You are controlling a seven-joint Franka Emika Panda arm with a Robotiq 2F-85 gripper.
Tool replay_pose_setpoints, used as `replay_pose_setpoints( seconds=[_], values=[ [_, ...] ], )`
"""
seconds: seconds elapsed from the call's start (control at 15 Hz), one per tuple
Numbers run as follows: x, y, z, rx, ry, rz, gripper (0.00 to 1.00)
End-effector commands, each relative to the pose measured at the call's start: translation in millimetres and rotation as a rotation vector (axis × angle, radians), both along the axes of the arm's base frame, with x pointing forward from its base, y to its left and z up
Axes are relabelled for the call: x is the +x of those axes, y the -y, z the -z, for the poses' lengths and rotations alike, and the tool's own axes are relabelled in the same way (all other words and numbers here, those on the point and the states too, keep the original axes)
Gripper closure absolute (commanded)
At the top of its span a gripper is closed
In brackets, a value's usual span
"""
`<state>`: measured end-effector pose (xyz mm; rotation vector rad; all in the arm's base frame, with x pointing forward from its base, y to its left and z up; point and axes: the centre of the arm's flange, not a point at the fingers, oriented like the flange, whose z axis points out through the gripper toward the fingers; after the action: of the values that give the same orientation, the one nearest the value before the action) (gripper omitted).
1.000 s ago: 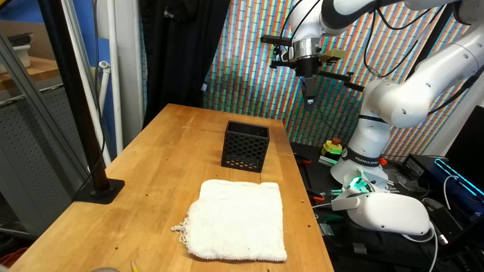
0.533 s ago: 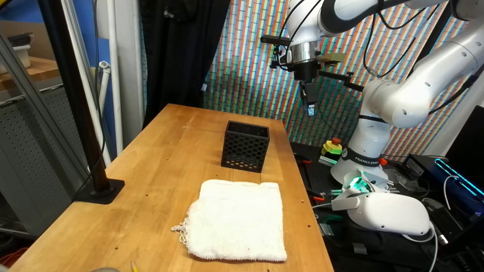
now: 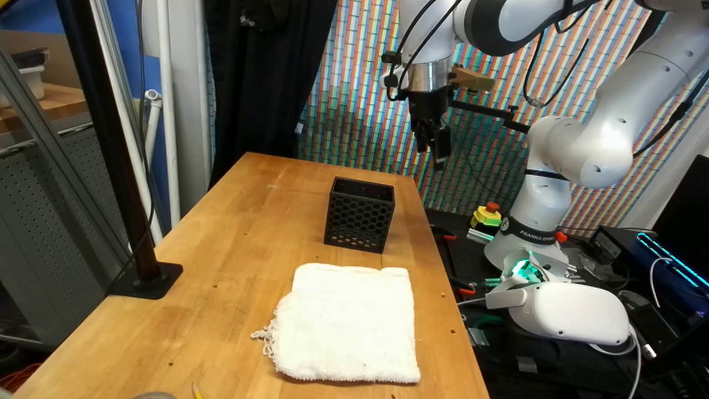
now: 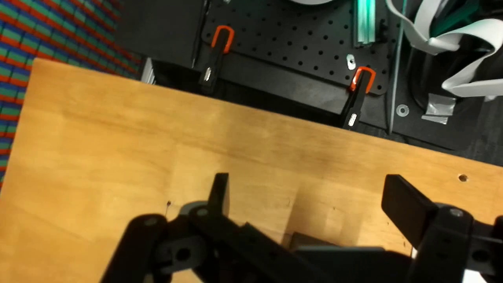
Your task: Place the towel in the basket
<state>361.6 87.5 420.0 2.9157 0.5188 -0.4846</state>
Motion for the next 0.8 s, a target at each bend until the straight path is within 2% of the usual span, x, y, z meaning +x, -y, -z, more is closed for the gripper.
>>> replay_pose_setpoints(
  seconds=[0.0, 0.27, 0.47, 0.73],
  values=[
    [46, -44, -29, -0.074, 0.069, -0.176, 0.0],
    [65, -106, -48, -0.088, 0.173, -0.371, 0.0],
    [69, -149, -50, -0.057, 0.254, -0.516, 0.0],
    [66, -180, -48, 0.02, 0.355, -0.695, 0.0]
  ],
)
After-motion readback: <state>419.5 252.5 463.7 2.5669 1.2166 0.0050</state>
